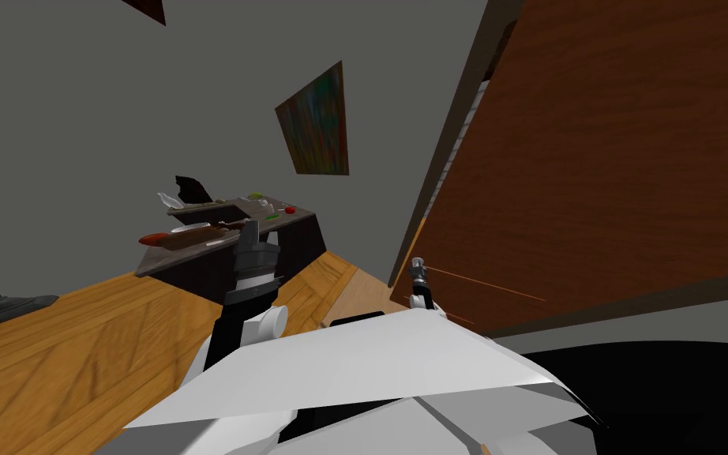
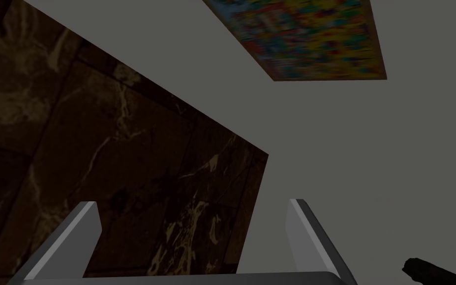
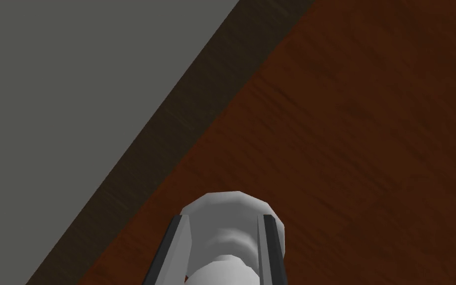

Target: Pull the door open

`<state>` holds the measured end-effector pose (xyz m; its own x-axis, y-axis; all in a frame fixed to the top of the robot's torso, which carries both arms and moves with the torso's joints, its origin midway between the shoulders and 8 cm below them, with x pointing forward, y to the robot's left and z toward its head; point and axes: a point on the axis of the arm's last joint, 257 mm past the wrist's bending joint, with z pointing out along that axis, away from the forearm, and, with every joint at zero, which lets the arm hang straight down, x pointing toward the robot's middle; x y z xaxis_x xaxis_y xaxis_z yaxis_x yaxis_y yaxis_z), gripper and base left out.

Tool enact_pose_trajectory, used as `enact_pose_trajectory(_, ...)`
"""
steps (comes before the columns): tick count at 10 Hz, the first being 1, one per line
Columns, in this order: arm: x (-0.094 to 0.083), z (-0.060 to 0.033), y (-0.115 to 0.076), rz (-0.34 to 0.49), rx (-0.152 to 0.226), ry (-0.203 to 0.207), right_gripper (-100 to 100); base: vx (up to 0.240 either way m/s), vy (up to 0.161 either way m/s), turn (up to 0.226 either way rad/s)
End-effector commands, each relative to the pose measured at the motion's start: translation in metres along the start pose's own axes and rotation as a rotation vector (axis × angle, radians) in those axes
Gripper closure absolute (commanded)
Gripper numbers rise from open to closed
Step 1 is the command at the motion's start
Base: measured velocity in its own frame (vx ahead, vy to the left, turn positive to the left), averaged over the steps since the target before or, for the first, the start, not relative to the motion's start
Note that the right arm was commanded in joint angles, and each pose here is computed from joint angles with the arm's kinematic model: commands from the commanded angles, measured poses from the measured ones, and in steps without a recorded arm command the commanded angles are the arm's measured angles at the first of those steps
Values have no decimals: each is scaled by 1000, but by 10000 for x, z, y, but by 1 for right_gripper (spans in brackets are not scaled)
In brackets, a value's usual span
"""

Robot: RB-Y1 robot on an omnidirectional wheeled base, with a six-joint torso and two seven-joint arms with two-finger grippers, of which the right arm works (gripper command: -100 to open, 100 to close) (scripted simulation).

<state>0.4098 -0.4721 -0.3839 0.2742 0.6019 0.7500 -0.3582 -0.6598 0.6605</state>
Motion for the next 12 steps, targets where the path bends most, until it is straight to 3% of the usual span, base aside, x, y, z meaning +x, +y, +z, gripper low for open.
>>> enact_pose_trajectory(1,-111,-70,-72,53,16,-32,100,-52,-5,24)
enact_pose_trajectory(12,-62,25,-103,317,13,-33,100,-32,-5,12)
